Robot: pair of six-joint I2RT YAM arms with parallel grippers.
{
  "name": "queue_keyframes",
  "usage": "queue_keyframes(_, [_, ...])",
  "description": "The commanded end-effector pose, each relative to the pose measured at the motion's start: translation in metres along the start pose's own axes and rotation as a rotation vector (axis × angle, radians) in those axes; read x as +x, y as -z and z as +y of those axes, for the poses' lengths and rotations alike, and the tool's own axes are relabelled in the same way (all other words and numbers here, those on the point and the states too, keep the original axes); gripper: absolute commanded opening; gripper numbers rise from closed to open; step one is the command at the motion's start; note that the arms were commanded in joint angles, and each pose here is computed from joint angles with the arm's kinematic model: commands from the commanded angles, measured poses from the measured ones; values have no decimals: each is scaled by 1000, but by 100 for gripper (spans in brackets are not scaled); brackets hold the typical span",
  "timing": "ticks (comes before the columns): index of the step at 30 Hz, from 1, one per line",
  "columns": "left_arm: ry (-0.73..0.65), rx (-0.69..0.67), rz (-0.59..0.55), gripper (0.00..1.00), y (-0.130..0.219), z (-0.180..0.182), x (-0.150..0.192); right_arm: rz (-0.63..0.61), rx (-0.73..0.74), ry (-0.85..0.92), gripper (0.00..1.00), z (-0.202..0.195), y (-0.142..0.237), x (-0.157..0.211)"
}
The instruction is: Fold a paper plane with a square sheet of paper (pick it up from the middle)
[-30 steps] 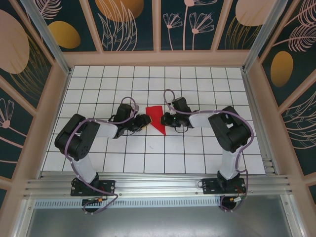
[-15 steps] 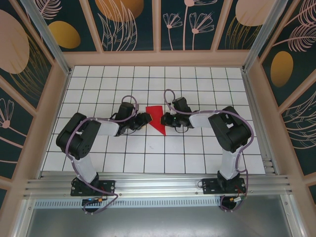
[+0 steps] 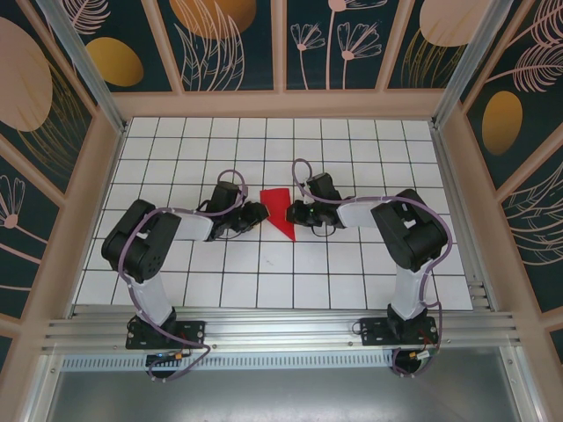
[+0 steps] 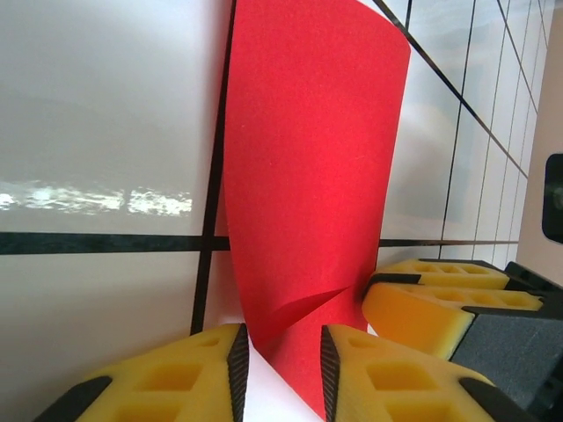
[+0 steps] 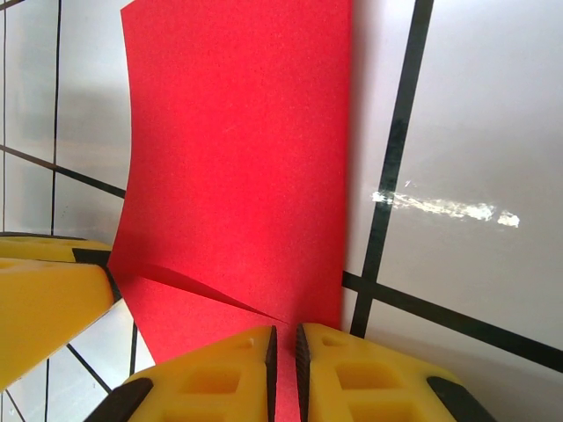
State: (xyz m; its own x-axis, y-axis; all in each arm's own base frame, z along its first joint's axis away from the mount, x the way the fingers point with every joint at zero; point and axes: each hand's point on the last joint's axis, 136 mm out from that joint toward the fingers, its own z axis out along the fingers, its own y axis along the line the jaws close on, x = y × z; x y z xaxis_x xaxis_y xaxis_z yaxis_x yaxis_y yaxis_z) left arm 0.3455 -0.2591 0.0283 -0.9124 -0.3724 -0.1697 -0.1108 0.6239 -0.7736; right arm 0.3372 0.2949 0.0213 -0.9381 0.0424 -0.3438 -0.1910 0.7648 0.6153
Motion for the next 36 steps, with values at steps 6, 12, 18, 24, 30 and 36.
queue_keyframes(6, [3, 31, 17, 10, -6, -8, -1, -16, -5, 50, 21, 0, 11, 3])
queue_keyframes(12, [15, 11, -50, 0, 6, -11, -10, -221, 7, 175, 43, 23, 47, -36])
queue_keyframes(18, [36, -10, -108, 0, 21, -14, -16, -400, 77, 398, 62, 44, 71, -45])
queue_keyframes(24, [56, -5, -142, 0, 33, -20, -19, -466, 153, 597, 80, 55, 66, -29])
queue_keyframes(30, [81, 11, -138, 0, 32, -23, -20, -548, 132, 820, 77, 69, 63, -2])
queue_keyframes(36, [91, 20, -138, 0, 36, -28, -20, -528, 167, 970, 65, 74, 37, 9])
